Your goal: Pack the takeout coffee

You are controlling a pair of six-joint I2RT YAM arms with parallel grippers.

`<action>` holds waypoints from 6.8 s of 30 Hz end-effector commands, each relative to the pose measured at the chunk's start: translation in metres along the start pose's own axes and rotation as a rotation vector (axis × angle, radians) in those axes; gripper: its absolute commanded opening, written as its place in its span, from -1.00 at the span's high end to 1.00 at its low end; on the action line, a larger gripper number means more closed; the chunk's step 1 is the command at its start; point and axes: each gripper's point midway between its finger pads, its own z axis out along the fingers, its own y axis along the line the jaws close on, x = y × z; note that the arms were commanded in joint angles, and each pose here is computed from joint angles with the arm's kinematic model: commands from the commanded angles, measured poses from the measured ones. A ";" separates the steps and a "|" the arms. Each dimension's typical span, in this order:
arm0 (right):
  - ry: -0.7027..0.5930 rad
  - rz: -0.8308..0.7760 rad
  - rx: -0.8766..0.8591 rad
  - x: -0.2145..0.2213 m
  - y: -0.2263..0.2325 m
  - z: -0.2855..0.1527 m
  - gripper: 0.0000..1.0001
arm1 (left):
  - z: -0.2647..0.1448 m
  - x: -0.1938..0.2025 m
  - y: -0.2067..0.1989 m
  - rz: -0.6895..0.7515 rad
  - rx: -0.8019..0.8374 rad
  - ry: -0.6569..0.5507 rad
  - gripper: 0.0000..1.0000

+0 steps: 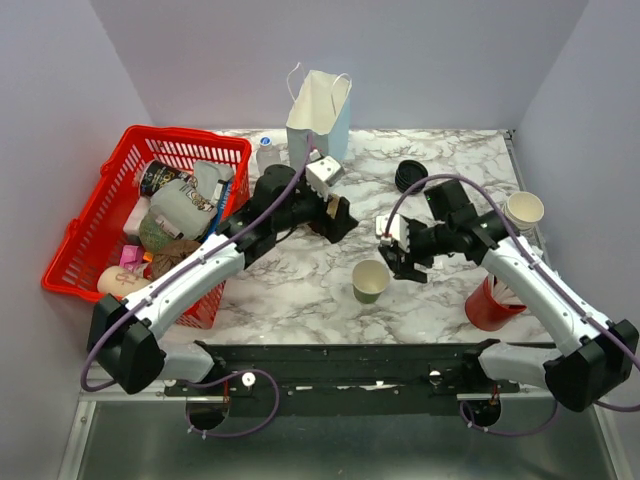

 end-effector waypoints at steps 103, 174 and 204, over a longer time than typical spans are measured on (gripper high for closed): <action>0.159 0.024 -0.139 -0.004 0.035 0.021 -1.00 | 0.014 0.153 -0.033 -0.521 0.521 0.291 -0.84; 0.237 0.171 -0.101 0.000 0.001 0.080 -0.32 | -0.007 0.162 -0.023 -0.571 0.483 0.390 -0.75; -0.259 -0.195 -0.408 -0.070 0.062 0.067 -0.93 | -0.063 0.165 -0.022 -0.513 0.382 0.419 -0.67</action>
